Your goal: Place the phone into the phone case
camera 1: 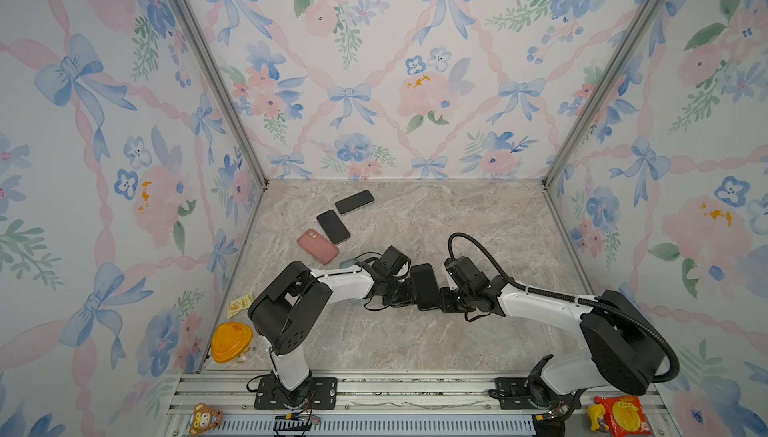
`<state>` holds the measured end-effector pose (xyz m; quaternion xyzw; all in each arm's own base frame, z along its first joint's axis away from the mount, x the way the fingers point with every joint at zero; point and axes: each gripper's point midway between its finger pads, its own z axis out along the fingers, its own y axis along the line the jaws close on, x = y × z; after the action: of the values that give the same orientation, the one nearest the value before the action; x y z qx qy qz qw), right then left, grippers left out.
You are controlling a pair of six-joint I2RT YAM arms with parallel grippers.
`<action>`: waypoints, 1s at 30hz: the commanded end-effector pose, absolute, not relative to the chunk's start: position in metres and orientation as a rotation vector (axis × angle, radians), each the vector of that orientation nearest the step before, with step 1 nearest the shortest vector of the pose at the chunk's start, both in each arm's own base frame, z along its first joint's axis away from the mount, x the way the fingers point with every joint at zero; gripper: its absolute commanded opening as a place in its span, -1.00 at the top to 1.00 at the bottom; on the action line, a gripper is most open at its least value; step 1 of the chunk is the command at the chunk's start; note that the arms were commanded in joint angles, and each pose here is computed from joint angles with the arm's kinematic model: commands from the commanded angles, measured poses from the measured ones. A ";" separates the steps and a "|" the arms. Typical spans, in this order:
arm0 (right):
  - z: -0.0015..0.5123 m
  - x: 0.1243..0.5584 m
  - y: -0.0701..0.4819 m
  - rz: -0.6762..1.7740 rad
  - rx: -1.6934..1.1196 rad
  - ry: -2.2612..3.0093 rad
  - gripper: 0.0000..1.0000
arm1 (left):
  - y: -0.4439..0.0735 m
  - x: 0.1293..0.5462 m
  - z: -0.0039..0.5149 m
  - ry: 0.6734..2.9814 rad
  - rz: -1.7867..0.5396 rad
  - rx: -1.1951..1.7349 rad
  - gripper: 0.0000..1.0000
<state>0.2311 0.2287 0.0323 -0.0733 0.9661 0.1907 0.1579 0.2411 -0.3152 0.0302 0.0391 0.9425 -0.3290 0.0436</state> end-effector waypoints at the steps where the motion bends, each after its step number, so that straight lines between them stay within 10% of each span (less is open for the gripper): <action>1: 0.037 0.231 0.243 0.579 -0.255 2.757 0.51 | -0.316 0.235 0.022 2.905 -1.022 0.132 0.34; 30: -0.001 0.197 0.274 0.684 -0.278 2.859 0.75 | -0.332 0.227 0.014 2.890 -1.104 0.167 0.42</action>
<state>0.2309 0.2377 0.0238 -0.0544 0.9717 0.1687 0.1565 0.2405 -0.3197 0.0256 0.0301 0.9385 -0.3422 0.0355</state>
